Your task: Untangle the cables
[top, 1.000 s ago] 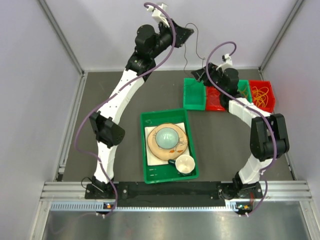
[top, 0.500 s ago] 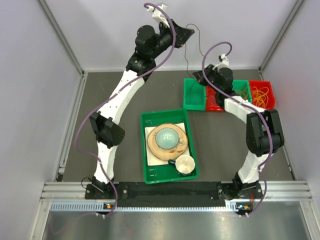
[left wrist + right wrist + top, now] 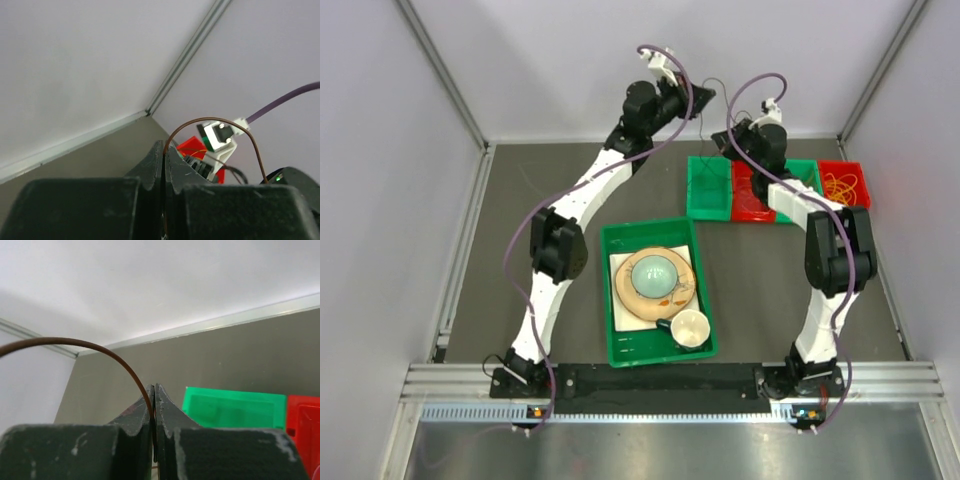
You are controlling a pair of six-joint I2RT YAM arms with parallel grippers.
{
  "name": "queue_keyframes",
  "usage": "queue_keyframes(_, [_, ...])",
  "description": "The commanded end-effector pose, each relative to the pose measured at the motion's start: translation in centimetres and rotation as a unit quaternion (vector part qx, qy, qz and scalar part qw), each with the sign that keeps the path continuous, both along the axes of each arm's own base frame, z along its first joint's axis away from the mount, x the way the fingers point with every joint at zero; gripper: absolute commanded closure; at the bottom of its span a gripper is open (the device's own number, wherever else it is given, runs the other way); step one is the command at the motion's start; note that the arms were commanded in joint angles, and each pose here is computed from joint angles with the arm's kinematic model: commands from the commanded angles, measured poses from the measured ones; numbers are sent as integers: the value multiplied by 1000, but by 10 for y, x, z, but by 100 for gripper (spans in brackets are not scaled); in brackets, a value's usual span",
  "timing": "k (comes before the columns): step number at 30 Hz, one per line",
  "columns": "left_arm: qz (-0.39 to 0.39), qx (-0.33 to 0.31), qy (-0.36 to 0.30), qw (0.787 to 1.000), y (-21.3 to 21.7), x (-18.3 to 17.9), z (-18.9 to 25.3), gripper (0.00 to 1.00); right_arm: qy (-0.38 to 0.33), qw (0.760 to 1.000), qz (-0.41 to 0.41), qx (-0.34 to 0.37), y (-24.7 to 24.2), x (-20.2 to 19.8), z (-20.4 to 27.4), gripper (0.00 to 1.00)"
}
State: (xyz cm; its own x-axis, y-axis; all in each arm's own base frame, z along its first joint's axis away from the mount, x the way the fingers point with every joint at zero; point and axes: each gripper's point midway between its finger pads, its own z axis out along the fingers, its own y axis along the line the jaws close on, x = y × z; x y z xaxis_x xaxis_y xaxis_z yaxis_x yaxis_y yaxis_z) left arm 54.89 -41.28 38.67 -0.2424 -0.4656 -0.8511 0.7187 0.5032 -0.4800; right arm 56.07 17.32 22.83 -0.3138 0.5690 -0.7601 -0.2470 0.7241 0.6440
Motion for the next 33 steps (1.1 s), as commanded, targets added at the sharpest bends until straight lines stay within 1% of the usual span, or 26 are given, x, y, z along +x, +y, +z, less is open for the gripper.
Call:
queue_keyframes(1, [12,-11,-7,1000,-2,12,-13,100,0,1000,4,-7,-4,17,-2,100])
queue_keyframes(6, [32,20,37,999,1,31,-70,100,24,999,20,-16,0,17,-30,100])
queue_keyframes(9, [31,22,63,997,3,34,-94,100,29,999,25,-15,1,11,-39,100])
queue_keyframes(12, [30,25,79,996,3,33,-106,100,41,998,37,-19,5,3,-48,100])
queue_keyframes(13, [31,25,84,996,4,33,-109,100,46,998,39,-22,6,1,-51,93])
queue_keyframes(14, [33,28,88,995,4,33,-113,100,54,998,36,-26,4,-3,-60,74])
queue_keyframes(16, [38,39,100,993,6,34,-126,100,51,998,29,-28,0,-9,-56,63])
queue_keyframes(17, [41,43,105,993,7,35,-131,100,59,997,20,-34,-4,-14,-62,51])
queue_keyframes(18, [41,50,108,992,7,34,-136,100,50,998,16,-35,-7,-17,-53,48])
queue_keyframes(19, [45,56,116,991,8,35,-143,100,49,998,15,-37,-7,-20,-51,45])
queue_keyframes(20, [46,60,118,990,9,35,-145,100,49,998,13,-40,-9,-23,-52,40])
queue_keyframes(23, [51,70,129,988,10,36,-155,100,50,998,5,-49,-13,-30,-43,35])
queue_keyframes(30, [72,104,152,980,15,38,-185,100,31,998,4,-48,-19,-52,-19,33])
queue_keyframes(33, [82,115,162,977,17,40,-194,100,31,998,19,-44,-15,-60,-11,32])
